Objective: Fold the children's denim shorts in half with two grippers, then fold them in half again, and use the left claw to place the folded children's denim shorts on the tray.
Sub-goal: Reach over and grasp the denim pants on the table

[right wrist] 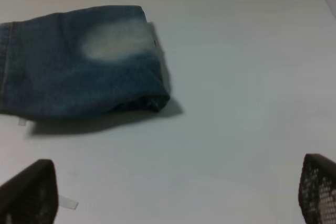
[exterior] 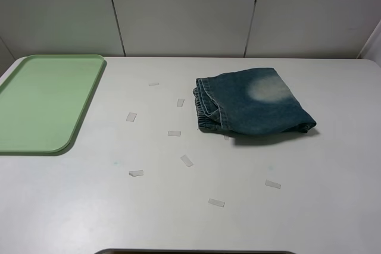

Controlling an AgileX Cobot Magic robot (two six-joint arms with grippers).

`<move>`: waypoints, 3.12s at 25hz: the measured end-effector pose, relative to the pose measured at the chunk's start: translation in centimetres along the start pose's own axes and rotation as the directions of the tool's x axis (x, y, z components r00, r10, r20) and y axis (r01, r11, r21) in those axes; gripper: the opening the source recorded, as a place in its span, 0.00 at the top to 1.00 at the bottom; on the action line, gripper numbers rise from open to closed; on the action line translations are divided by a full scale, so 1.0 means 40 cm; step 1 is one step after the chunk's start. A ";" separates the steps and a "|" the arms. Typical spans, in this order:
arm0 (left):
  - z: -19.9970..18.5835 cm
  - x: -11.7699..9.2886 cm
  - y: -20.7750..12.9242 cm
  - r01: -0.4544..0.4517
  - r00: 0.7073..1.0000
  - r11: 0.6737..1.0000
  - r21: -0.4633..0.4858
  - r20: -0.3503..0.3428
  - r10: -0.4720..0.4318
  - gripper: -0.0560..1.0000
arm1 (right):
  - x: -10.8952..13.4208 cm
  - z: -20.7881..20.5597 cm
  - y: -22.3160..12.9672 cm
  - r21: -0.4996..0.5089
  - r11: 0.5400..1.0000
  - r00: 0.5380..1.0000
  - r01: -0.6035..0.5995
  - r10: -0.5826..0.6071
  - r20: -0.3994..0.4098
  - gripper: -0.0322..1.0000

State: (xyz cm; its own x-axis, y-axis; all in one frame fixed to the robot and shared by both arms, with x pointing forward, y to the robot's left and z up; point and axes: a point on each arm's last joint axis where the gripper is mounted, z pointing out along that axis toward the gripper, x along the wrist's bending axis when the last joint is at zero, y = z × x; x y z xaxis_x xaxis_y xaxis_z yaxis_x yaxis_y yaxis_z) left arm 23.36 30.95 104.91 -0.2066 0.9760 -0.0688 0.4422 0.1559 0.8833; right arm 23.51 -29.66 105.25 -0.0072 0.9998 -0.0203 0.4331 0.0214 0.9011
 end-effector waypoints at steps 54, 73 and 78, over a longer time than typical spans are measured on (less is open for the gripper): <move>0.244 -0.102 0.200 -0.075 0.981 0.933 0.351 0.196 0.005 0.00 | 0.000 0.000 0.000 0.000 1.000 1.000 0.000 0.000 0.000 0.30; 0.569 -0.353 0.208 -0.222 0.901 0.863 0.454 0.435 0.003 0.00 | 0.000 0.000 0.000 0.000 1.000 1.000 0.000 0.000 0.000 0.30; 0.624 -0.481 0.179 -0.257 0.874 0.842 0.475 0.486 -0.007 0.00 | 0.000 0.000 0.000 0.000 1.000 1.000 0.000 0.000 0.000 0.30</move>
State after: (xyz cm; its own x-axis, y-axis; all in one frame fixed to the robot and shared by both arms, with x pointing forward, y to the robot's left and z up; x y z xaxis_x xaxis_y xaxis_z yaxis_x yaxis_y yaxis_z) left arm 52.27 17.08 100.98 0.2407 0.9256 -0.2922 0.8395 -0.0475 0.5412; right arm 23.51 -29.66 105.25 -0.0072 0.9998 -0.0203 0.4331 0.0214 0.9011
